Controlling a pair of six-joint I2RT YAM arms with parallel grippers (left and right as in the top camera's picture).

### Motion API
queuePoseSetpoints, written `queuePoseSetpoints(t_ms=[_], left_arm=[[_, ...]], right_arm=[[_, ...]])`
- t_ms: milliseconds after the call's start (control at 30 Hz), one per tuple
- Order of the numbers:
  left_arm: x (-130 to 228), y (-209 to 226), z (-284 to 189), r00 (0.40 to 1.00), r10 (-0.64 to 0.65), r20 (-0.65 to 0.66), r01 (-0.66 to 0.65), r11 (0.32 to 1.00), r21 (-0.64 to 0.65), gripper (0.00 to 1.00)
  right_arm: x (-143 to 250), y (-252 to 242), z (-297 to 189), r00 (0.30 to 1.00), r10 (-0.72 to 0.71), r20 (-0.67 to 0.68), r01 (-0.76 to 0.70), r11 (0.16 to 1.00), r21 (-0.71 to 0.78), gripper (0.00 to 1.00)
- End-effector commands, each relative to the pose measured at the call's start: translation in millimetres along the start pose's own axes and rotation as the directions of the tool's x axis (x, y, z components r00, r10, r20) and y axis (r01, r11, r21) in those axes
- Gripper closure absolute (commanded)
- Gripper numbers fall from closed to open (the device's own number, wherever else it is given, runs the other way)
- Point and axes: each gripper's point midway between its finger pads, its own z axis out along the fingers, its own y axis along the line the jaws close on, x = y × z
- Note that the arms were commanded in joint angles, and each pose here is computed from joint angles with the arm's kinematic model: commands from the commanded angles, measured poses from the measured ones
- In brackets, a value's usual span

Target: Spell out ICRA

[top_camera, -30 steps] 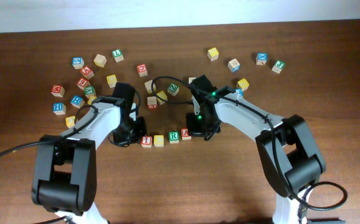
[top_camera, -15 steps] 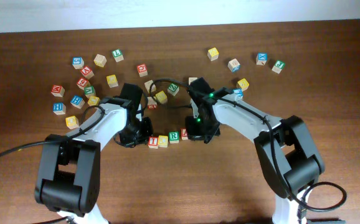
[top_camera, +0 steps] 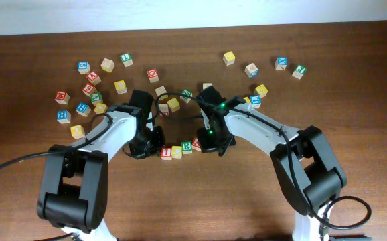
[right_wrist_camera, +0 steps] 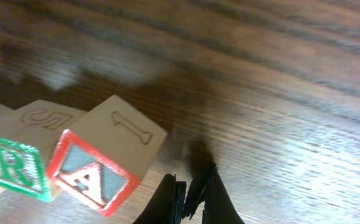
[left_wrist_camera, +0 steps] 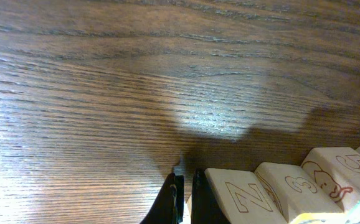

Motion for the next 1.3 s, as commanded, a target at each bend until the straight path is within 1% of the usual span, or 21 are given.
queuePoseSetpoints(t_ms=[0, 33, 167, 300, 467, 600, 700, 767, 833, 900, 967, 1133, 1233, 1267], left_arm=[[7, 1, 8, 0.999, -0.019, -0.037, 0.019, 1.0, 0.005, 1.0], [7, 1, 8, 0.999, -0.018, -0.037, 0.019, 1.0, 0.005, 1.0], [7, 1, 8, 0.999, -0.018, -0.036, 0.019, 1.0, 0.005, 1.0], [7, 1, 8, 0.999, -0.018, -0.036, 0.018, 1.0, 0.005, 1.0], [7, 2, 8, 0.999, -0.018, -0.035, 0.018, 1.0, 0.001, 1.0], [4, 6, 7, 1.0, -0.019, -0.021, 0.019, 1.0, -0.024, 1.0], [-3, 31, 0, 0.999, -0.044, 0.013, 0.045, 0.99, -0.131, 1.0], [-8, 40, -14, 0.998, -0.068, 0.017, 0.07, 0.987, -0.145, 1.0], [-1, 37, -24, 0.999, -0.031, -0.014, 0.03, 0.992, -0.119, 1.0], [21, 34, -24, 0.994, -0.002, -0.11, -0.008, 0.996, -0.093, 1.0], [36, 25, -22, 0.985, 0.048, -0.164, -0.058, 0.997, -0.056, 1.0], [64, 8, -9, 0.966, 0.124, -0.225, -0.139, 0.989, -0.053, 1.0], [77, 2, -4, 0.962, 0.117, -0.246, -0.138, 0.988, -0.07, 1.0], [79, -3, -2, 0.96, 0.135, -0.246, -0.155, 0.986, -0.063, 1.0]], right_arm=[[-7, -13, -1, 0.999, -0.017, 0.031, 0.016, 0.998, 0.056, 0.96], [-9, -11, -2, 0.999, 0.008, 0.032, -0.009, 1.0, 0.016, 0.96], [-15, 17, -4, 0.999, 0.015, 0.037, -0.01, 0.99, -0.143, 0.96], [-24, 20, -4, 0.997, 0.03, 0.073, -0.018, 0.987, -0.157, 0.96], [-24, 12, -3, 0.996, 0.035, 0.076, -0.026, 0.993, -0.116, 0.96], [-16, 5, -2, 0.998, 0.045, 0.047, -0.041, 0.996, -0.08, 0.96], [-11, -6, -8, 0.998, 0.058, 0.021, -0.058, 0.998, -0.014, 0.96], [-11, -7, -19, 0.998, 0.063, 0.003, -0.064, 0.998, 0.012, 0.96], [-7, -2, -32, 0.997, 0.071, -0.032, -0.071, 0.997, 0.008, 0.96], [0, 3, -34, 0.994, 0.084, -0.066, -0.085, 0.996, -0.019, 0.96], [-2, 1, -34, 0.992, 0.11, -0.059, -0.111, 0.994, -0.01, 0.96], [-15, -15, -38, 0.988, 0.155, -0.028, -0.155, 0.988, -0.019, 0.96], [-20, -28, -41, 0.982, 0.187, -0.016, -0.188, 0.982, -0.022, 0.96], [-22, -30, -42, 0.981, 0.194, -0.01, -0.194, 0.981, -0.024, 0.96]])
